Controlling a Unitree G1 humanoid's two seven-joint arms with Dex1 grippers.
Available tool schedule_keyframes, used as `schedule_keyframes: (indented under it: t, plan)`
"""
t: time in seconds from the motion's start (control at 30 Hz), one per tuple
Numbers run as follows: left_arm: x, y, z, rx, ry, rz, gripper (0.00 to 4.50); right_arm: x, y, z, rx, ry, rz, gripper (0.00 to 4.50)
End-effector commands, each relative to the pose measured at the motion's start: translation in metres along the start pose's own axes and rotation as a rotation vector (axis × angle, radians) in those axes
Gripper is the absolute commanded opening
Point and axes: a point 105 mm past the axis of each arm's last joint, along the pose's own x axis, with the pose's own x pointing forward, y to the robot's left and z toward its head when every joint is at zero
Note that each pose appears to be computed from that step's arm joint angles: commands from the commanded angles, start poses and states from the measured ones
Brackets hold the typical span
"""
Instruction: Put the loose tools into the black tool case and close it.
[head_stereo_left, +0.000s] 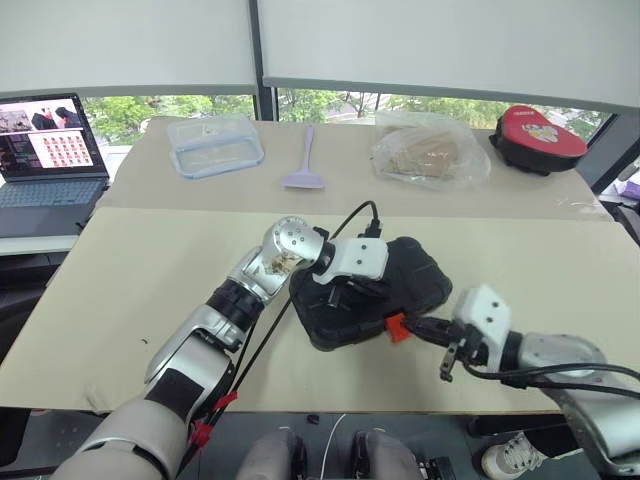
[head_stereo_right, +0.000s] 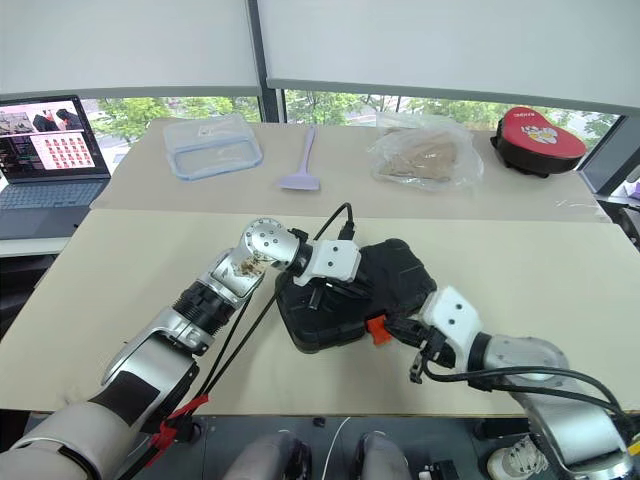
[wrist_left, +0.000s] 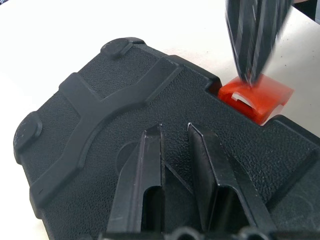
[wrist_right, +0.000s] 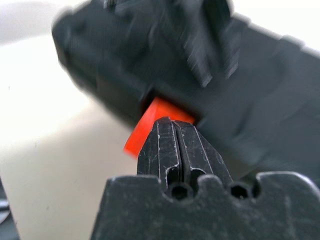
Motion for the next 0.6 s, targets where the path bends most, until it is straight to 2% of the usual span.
schedule_keyframes:
  t: [0.03, 0.33, 0.53, 0.6]
  plan:
    - [0.009, -0.017, -0.035, -0.114, 0.111, -0.057, 0.89, 0.001, 0.003, -0.001, -0.035, 0.006, 0.010, 0.00]
    - [0.012, -0.009, -0.020, -0.101, 0.048, -0.037, 0.89, 0.010, 0.005, -0.007, -0.030, 0.009, -0.027, 0.00]
    - [0.013, -0.007, -0.014, -0.083, 0.032, -0.032, 0.89, -0.018, 0.023, 0.027, 0.035, -0.119, 0.088, 0.00]
    - [0.013, -0.006, -0.014, -0.080, 0.034, -0.030, 0.89, -0.024, 0.012, 0.036, 0.061, -0.156, 0.041, 0.00]
